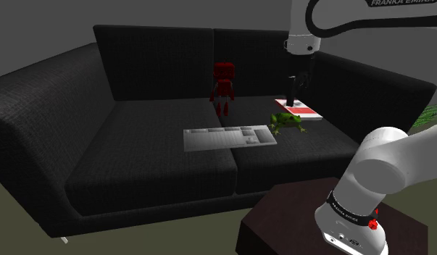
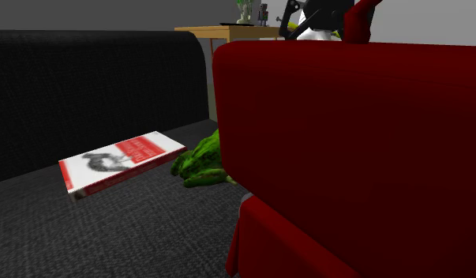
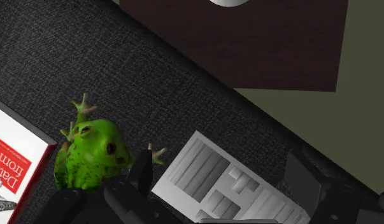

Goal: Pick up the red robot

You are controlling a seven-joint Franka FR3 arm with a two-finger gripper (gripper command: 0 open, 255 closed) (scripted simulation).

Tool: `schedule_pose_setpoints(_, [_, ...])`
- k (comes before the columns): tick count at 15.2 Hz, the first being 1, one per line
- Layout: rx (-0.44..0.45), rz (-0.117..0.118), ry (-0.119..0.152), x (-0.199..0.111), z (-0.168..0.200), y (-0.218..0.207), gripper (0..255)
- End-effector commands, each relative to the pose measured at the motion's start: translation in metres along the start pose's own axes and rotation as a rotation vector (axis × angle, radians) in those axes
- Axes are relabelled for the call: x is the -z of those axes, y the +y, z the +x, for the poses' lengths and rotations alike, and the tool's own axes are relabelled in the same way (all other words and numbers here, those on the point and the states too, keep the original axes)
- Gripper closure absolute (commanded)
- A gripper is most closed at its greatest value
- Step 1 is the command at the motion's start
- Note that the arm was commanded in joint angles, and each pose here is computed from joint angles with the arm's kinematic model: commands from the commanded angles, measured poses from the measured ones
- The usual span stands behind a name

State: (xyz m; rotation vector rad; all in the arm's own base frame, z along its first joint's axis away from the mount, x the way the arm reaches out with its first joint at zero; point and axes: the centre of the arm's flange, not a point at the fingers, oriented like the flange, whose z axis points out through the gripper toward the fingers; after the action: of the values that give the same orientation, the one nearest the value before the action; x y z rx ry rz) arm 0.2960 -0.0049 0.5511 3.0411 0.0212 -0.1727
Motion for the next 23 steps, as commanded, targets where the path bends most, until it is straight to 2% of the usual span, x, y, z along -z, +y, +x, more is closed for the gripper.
schedule_pose_setpoints(1, [0.0, 0.0, 0.0, 0.0, 0.0, 0.0, 0])
schedule_pose_setpoints(12, [0.364, 0.118, 0.249, 0.006, 0.098, 0.082, 0])
schedule_pose_setpoints(23, [0.729, 0.236, 0.498, 0.032, 0.215, 0.126, 0])
